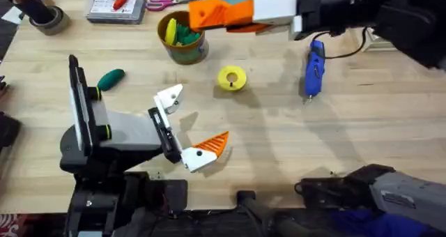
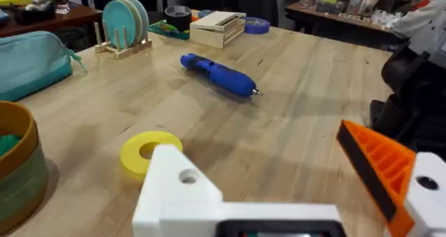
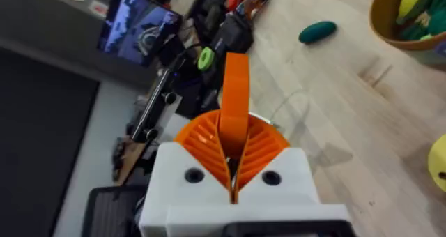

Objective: Pick up the gripper from the table and insert it into the empty holder that is missing its gripper. Then pick up a screw, insert it into the mounting hole, and use the screwdriver to tighten it. Finally, clean up the table by picking up the vegetable and placing it into the bucket.

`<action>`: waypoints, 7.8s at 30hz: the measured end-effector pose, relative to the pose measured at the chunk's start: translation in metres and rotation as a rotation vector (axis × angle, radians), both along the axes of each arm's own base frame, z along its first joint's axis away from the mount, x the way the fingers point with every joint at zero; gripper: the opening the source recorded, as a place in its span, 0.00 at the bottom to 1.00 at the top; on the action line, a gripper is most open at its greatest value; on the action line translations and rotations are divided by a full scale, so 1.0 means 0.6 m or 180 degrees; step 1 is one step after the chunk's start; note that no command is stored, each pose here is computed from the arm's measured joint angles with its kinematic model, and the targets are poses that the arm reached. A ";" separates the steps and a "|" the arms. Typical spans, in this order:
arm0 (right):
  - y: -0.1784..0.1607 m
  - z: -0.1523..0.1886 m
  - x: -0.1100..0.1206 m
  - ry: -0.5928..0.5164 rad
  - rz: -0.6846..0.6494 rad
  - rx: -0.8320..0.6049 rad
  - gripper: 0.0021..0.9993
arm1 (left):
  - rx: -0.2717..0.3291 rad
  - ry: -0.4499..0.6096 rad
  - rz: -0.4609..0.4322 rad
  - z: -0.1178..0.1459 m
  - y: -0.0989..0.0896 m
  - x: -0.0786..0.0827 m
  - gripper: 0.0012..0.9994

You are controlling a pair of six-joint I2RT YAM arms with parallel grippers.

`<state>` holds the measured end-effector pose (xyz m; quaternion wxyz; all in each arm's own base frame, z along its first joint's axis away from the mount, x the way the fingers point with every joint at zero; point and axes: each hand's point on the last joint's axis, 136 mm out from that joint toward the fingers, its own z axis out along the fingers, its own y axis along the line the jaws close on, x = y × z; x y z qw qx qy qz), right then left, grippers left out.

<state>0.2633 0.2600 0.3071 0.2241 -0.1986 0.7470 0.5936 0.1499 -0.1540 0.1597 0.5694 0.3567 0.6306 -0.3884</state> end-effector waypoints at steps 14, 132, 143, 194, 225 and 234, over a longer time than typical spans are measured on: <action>-0.042 -0.012 -0.013 0.0330 0.0802 0.0490 0.01 | 0.0000 0.0000 -0.0001 0.000 0.000 0.000 0.99; 0.025 -0.242 -0.125 0.1649 0.1308 0.0383 0.01 | 0.0000 0.0000 0.0000 0.000 0.000 0.000 0.99; 0.020 -0.237 -0.123 0.1361 0.1245 0.0464 0.01 | 0.0000 0.0000 0.0000 0.000 0.000 0.000 0.99; 0.029 -0.255 -0.122 0.1696 0.1204 0.0413 0.01 | 0.0000 0.0000 0.0000 0.000 0.000 0.000 0.99; 0.054 -0.227 -0.114 0.1529 0.1322 0.0444 0.01 | 0.0000 0.0000 -0.0001 0.000 0.000 0.000 0.99; 0.061 -0.227 -0.112 0.1569 0.1271 0.0454 0.01 | 0.0000 0.0000 -0.0001 0.000 0.000 0.000 0.99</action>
